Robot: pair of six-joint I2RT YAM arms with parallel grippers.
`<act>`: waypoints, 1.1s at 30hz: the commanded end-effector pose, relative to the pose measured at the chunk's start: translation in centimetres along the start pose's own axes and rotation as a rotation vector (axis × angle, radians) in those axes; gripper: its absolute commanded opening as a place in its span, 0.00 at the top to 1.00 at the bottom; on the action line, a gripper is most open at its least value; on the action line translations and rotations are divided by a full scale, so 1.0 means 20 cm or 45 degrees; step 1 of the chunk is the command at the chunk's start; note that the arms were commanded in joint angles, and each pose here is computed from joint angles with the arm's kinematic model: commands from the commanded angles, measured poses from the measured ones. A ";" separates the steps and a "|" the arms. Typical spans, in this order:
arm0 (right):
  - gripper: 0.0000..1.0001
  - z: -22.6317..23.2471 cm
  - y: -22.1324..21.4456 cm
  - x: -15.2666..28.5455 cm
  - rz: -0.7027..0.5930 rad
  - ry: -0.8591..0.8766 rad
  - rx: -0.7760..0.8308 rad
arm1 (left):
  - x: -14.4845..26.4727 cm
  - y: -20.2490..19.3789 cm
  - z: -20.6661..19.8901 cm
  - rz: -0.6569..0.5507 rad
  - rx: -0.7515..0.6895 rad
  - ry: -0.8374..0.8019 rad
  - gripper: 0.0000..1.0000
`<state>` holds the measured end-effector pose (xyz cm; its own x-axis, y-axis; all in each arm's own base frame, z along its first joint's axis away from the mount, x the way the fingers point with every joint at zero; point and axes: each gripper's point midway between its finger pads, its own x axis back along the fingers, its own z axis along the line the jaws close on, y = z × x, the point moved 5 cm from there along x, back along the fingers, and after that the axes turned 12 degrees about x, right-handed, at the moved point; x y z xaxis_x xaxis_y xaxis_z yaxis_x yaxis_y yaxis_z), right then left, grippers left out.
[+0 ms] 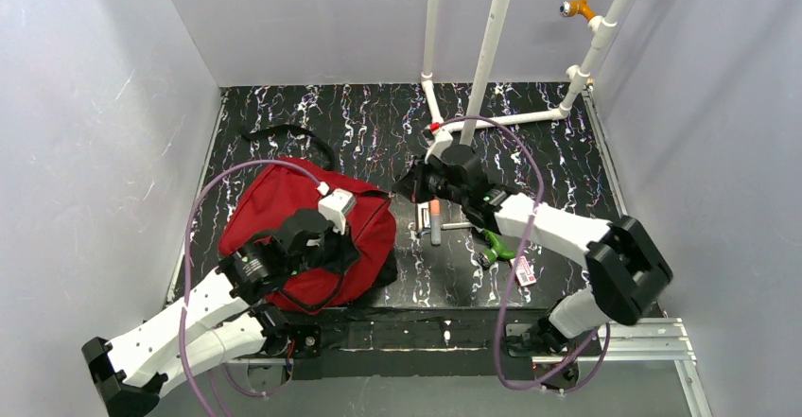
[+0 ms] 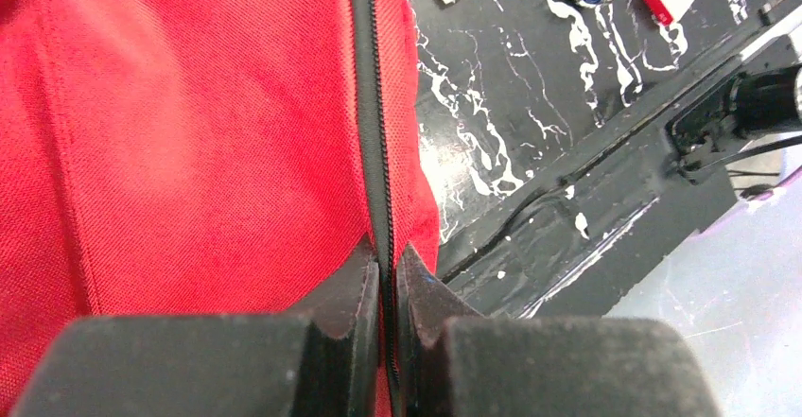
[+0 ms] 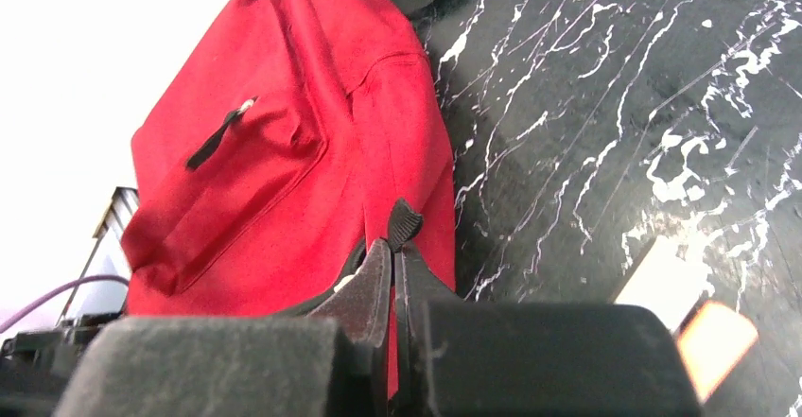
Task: Pack the student bag
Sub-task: Zip the student bag at the center of the board.
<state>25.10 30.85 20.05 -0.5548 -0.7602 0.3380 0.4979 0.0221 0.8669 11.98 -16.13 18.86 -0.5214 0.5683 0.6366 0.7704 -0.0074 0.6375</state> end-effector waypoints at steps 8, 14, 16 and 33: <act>0.99 -0.34 0.16 -0.47 -0.058 -0.191 0.139 | 0.14 -0.15 -0.03 0.223 0.031 -0.109 1.00; 0.99 -0.37 0.25 -0.58 -0.056 -0.219 0.203 | 0.07 -0.20 -0.11 0.380 0.062 -0.227 0.99; 0.99 -0.29 0.29 -0.53 -0.070 -0.136 0.191 | 0.06 -0.16 -0.11 0.335 0.058 -0.185 0.82; 0.99 0.00 0.28 -0.21 -0.172 0.229 0.087 | -0.28 0.47 -0.08 -0.219 0.396 0.219 0.24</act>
<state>30.01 33.98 18.90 -0.4691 -0.8294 0.3035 0.4526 0.0693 0.8890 18.81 -18.89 21.25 -0.6481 0.4042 0.6454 0.7605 0.2995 0.5761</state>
